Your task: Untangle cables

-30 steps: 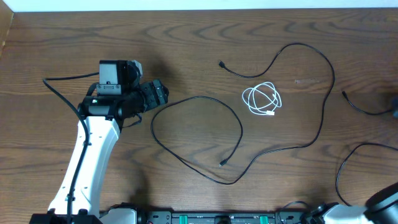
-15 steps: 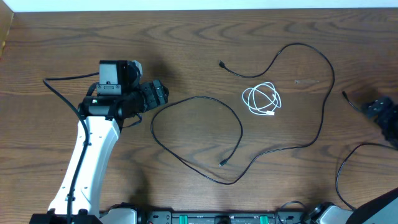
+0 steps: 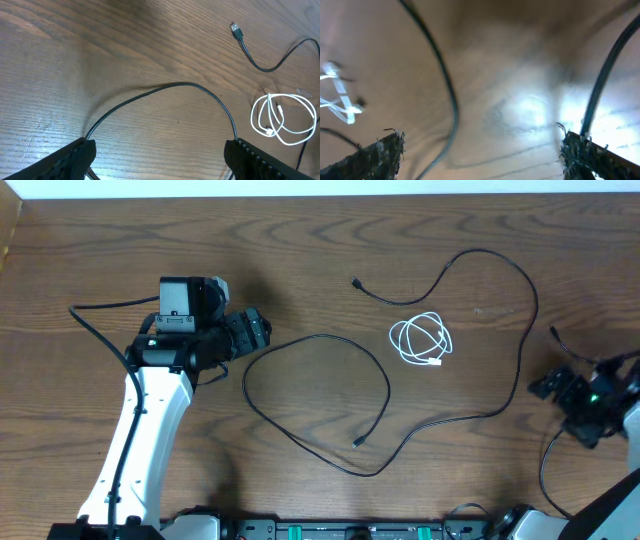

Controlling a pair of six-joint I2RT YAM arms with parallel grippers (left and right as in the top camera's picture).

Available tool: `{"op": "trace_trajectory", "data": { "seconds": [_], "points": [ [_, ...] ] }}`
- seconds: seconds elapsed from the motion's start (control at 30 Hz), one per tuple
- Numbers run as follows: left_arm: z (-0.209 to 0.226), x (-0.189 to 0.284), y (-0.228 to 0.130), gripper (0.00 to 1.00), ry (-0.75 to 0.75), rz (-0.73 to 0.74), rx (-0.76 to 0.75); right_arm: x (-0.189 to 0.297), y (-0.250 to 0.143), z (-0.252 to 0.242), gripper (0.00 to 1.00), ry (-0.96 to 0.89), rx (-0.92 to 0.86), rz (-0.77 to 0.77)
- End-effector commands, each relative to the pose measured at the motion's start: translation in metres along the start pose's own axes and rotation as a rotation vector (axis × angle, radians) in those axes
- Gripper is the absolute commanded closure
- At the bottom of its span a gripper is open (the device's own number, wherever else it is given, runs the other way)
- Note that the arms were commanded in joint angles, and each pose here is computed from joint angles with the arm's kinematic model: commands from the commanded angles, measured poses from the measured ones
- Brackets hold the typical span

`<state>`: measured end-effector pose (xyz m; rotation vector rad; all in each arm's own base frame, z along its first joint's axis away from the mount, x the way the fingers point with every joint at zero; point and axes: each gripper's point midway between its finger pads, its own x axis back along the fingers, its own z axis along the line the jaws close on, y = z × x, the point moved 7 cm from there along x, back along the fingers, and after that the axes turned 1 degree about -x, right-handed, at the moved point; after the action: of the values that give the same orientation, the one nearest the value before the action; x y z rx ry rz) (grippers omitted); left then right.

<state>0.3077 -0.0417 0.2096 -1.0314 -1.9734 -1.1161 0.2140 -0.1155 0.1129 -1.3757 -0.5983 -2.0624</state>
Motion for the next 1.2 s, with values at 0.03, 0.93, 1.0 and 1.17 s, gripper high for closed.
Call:
{"op": "trace_trajectory", "data": {
  "seconds": [0.03, 0.93, 1.0, 1.17],
  "points": [
    [-0.002, 0.005, 0.005, 0.13, 0.006, -0.023, -0.011, -0.019, -0.023, -0.013, 0.05, -0.045, -0.060, 0.066],
    [-0.002, 0.005, 0.005, 0.13, 0.006, -0.023, -0.011, 0.043, -0.021, 0.028, 0.02, 0.143, 0.172, -0.113],
    [-0.002, 0.005, 0.005, 0.13, 0.006, -0.023, -0.011, 0.049, -0.026, 0.027, 0.01, 0.120, 0.170, -0.116],
    [-0.002, 0.005, 0.005, 0.13, 0.006, -0.023, -0.011, 0.055, -0.032, 0.016, 0.03, 0.009, 0.122, -0.131]
  ]
}}
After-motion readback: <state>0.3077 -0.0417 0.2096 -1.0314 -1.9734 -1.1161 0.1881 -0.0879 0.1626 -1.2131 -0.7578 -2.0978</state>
